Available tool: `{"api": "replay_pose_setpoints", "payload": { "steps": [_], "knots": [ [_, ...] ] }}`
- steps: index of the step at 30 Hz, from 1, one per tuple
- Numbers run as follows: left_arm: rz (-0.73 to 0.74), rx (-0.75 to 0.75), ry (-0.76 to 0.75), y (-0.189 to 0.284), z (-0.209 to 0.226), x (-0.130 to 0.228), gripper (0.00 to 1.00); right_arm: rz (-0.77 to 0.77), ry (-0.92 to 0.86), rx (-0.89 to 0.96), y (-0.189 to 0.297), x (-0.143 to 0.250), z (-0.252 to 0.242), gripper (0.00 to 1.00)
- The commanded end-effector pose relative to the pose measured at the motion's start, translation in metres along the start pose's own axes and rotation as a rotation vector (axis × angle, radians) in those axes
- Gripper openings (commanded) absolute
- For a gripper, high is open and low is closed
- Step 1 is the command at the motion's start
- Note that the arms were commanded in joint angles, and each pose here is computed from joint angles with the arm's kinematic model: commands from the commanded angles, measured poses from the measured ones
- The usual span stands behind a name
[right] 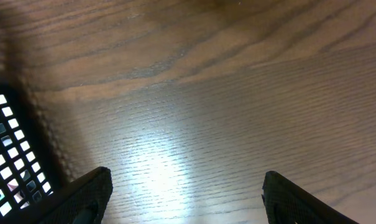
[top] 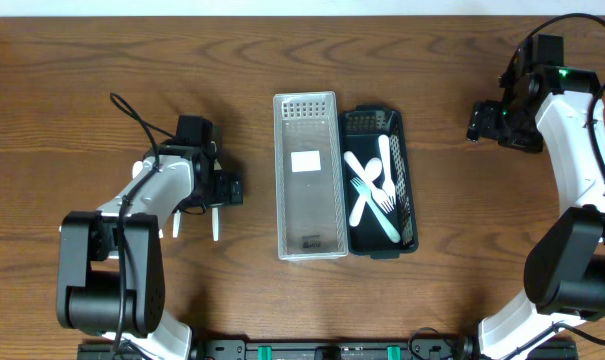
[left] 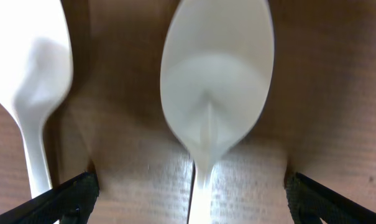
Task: Pack container
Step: 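Raise the right arm aside and grasp a white spoon with the left gripper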
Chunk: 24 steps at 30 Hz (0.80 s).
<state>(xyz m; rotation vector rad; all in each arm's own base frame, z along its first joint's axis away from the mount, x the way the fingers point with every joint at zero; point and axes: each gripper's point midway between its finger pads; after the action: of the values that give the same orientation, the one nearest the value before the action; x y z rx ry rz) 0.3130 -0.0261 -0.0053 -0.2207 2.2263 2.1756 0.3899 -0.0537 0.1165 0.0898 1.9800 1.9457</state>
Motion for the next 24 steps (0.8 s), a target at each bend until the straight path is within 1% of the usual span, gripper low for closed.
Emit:
{"api": "replay_pose_setpoints", "payload": {
  "steps": [1,2,4,5,8,11,12,14,16,17,18,19,24],
  "knots": [
    [0.051,0.006,0.013,-0.0172,0.0003,0.0069,0.99,0.003,0.017,-0.004,-0.001,0.0009,0.0005,0.8],
    [0.056,0.005,0.014,-0.0189,0.0005,0.0075,1.0,0.004,0.017,-0.004,-0.001,0.0011,0.0003,0.8],
    [0.059,0.005,0.014,-0.0199,0.0006,0.008,0.93,0.007,0.017,-0.003,-0.001,0.0018,0.0001,0.79],
    [0.06,0.005,0.014,-0.0197,0.0006,0.0083,0.89,0.007,0.017,-0.003,-0.001,0.0019,0.0001,0.79],
    [0.063,0.004,0.014,-0.0194,0.0007,0.0092,0.71,0.01,0.017,-0.002,-0.001,0.0027,0.0,0.78],
    [0.069,0.004,0.014,-0.019,0.0009,0.0106,0.59,0.01,0.017,-0.002,-0.001,0.0027,0.0,0.78],
    [0.072,0.003,0.015,-0.019,0.001,0.0114,0.51,0.01,0.017,-0.002,-0.001,0.0027,-0.0001,0.78],
    [0.076,0.002,0.015,-0.0189,0.0012,0.0125,0.39,0.011,0.017,-0.002,-0.001,0.0028,0.0,0.78],
    [0.082,0.002,0.015,-0.0188,0.0014,0.0139,0.24,0.01,0.017,-0.002,-0.001,0.0027,-0.0001,0.78],
    [0.084,0.001,0.015,-0.0188,0.0015,0.0145,0.19,0.01,0.017,-0.002,-0.001,0.0027,-0.0001,0.78],
    [0.086,0.001,0.015,-0.0187,0.0015,0.0149,0.08,0.01,0.017,-0.002,-0.001,0.0027,-0.0001,0.78],
    [0.089,0.0,0.015,-0.0187,0.0017,0.0156,0.06,0.01,0.017,-0.002,-0.001,0.0027,-0.0001,0.78],
    [0.079,0.002,0.014,-0.0161,0.0013,0.0138,0.06,0.01,0.017,-0.002,-0.001,0.0026,-0.0001,0.78]
  ]
}}
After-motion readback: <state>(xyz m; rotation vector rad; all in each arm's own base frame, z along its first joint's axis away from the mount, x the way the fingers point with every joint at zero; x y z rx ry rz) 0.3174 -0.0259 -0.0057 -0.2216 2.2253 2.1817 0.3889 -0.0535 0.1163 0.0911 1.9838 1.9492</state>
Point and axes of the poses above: each gripper's point midway between its finger pads, its own y axis back along the fingers, its own z axis along the line the jaws close on, x = y × z, and after that the axes turned 2 degrees about -y, right-handed
